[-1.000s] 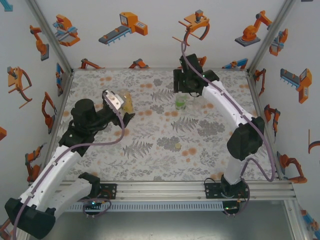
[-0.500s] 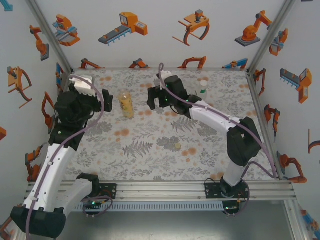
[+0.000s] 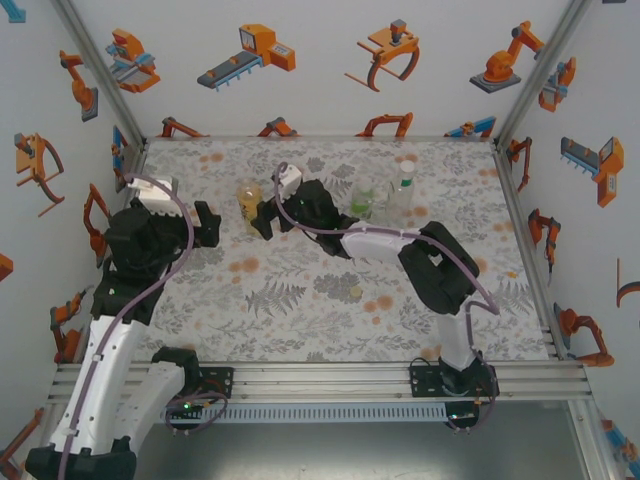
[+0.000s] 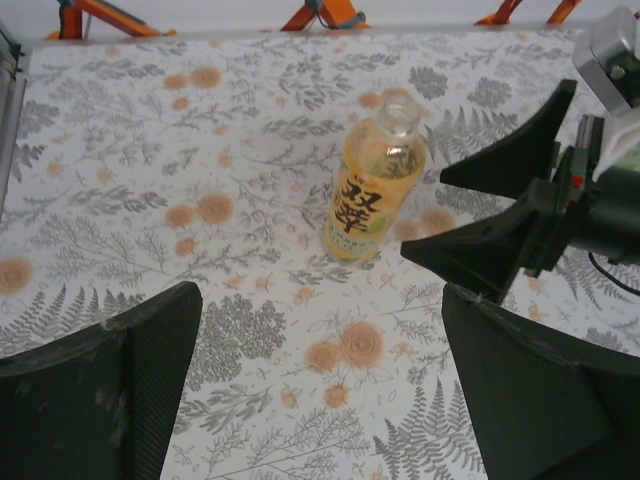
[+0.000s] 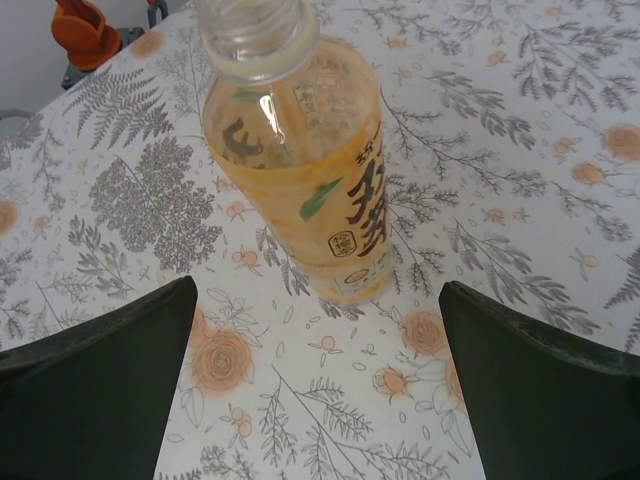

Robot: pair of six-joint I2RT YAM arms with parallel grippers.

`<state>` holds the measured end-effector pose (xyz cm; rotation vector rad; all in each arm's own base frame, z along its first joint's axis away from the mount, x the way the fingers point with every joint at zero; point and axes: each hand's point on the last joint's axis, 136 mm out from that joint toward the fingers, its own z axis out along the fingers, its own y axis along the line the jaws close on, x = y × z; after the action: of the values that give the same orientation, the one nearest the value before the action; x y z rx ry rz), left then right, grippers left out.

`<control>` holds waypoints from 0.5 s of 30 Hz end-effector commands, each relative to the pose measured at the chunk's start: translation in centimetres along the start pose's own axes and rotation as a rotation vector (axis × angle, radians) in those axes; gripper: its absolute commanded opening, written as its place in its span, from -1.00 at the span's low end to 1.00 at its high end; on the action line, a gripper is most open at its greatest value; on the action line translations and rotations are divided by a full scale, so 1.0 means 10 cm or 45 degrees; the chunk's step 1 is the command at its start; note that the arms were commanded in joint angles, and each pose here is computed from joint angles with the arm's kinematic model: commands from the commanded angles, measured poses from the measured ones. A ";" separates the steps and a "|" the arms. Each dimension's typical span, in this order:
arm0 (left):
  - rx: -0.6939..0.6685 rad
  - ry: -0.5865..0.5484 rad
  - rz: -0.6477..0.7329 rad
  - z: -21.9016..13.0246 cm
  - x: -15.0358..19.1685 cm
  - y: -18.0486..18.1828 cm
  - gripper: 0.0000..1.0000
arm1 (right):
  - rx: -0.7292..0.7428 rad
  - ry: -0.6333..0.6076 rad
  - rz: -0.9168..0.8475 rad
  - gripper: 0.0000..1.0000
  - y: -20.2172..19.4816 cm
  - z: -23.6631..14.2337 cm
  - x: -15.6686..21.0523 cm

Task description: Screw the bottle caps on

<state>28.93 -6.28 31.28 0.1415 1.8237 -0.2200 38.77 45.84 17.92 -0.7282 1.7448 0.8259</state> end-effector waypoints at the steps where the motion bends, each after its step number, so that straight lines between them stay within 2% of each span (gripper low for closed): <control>1: 0.005 -0.001 -0.026 -0.06 0.05 0.00 0.94 | -0.017 -0.178 -0.057 0.94 0.06 0.11 -0.43; 9: 0.005 0.007 -0.009 -0.09 0.07 0.00 0.94 | -0.049 -0.188 -0.039 0.92 0.07 0.46 -0.44; 15: 0.041 0.013 -0.005 -0.08 0.07 -0.04 0.95 | -0.051 -0.170 0.002 0.81 0.05 0.66 -0.41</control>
<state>28.13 -6.29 30.48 0.1492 1.8410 -0.2275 43.05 50.87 19.77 -0.6905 1.6253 0.8666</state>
